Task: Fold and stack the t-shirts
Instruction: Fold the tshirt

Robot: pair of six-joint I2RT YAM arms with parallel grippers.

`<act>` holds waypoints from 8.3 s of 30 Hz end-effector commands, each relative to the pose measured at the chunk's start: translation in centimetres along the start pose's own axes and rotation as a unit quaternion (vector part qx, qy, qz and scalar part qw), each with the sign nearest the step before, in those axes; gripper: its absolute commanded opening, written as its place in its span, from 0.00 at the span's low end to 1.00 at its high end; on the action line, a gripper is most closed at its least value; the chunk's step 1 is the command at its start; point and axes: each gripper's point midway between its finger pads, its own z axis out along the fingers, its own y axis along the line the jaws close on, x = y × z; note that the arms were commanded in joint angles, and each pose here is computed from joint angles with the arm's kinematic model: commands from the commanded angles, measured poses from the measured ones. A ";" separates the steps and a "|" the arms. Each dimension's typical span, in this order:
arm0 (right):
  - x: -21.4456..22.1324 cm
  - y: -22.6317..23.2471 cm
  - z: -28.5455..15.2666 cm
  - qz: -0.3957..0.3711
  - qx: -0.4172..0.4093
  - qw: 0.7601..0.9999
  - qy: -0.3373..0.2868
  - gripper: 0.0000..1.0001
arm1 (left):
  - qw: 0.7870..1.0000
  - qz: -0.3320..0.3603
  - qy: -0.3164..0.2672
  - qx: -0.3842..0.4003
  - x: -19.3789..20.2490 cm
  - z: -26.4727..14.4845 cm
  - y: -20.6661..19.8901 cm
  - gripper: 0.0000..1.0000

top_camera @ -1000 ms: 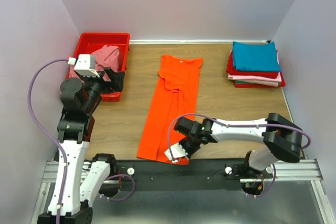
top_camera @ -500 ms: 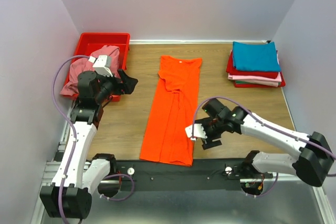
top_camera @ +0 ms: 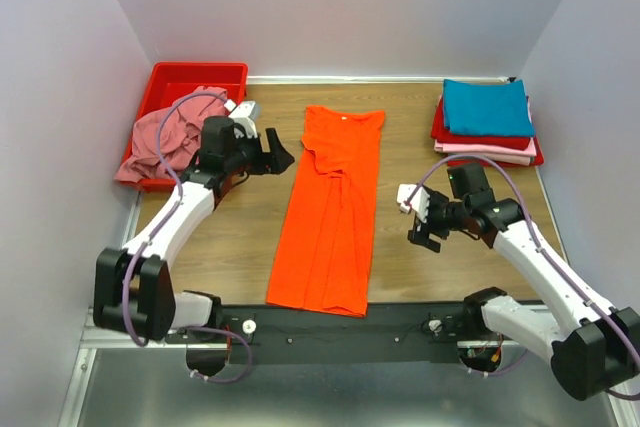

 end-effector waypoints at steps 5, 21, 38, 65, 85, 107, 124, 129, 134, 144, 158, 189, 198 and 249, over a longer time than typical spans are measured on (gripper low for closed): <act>-1.0 -3.2 -0.6 0.105 0.046 0.992 -0.059 0.87 | 1.000 0.017 -0.015 -0.007 -2.3 3.6 0.3 0.89; -1.1 -9.5 -2.2 0.276 0.030 0.949 -0.148 0.88 | 0.999 0.024 0.000 -0.033 -3.2 7.6 2.5 0.89; 0.1 -8.9 -2.3 0.285 0.033 0.946 -0.153 0.88 | 0.996 0.021 0.043 -0.076 -2.9 12.3 5.8 0.81; 1.1 -9.2 -2.4 0.296 0.042 0.943 -0.147 0.88 | 0.983 0.018 0.156 -0.098 -0.4 24.0 9.1 0.72; 2.1 -9.3 -2.0 0.313 0.039 0.938 -0.140 0.88 | 0.994 0.016 0.091 -0.056 -5.0 29.3 9.3 0.00; 2.8 -8.8 -1.0 0.339 0.014 0.930 -0.141 0.88 | 0.996 0.036 -0.065 -0.039 -20.0 21.1 8.0 0.49; 1.8 -10.3 -2.4 0.337 0.039 0.930 -0.140 0.88 | 0.995 0.031 -0.083 -0.046 -8.8 -3.9 2.3 0.77; 1.7 -12.1 -1.3 0.373 0.015 0.917 -0.142 0.88 | 0.998 -0.052 -0.021 -0.020 0.5 -5.2 1.7 0.77; 1.3 -15.4 1.0 0.425 -0.006 0.895 -0.136 0.88 | 0.995 -0.085 0.031 -0.053 6.2 -5.3 1.8 0.77; 0.5 -30.9 9.9 0.532 0.104 0.834 -0.099 0.88 | 0.969 -0.118 0.164 -0.145 12.7 -3.4 3.3 0.77; 0.5 -37.6 21.0 0.616 0.131 0.767 -0.123 0.72 | 0.962 -0.160 0.165 -0.148 14.5 -3.7 2.8 0.77; -5.6 -38.9 13.7 0.380 0.157 0.900 -0.144 1.00 | 0.992 -0.018 0.076 -0.100 6.5 -2.4 1.5 0.93; -11.8 -23.9 7.6 0.204 0.048 0.968 -0.141 1.00 | 0.989 -0.115 0.065 -0.059 9.3 -2.7 0.9 0.96; -4.8 4.7 11.2 -0.048 -0.133 0.990 -0.001 1.00 | 0.882 -0.369 0.153 -0.251 23.3 -5.4 -0.3 0.82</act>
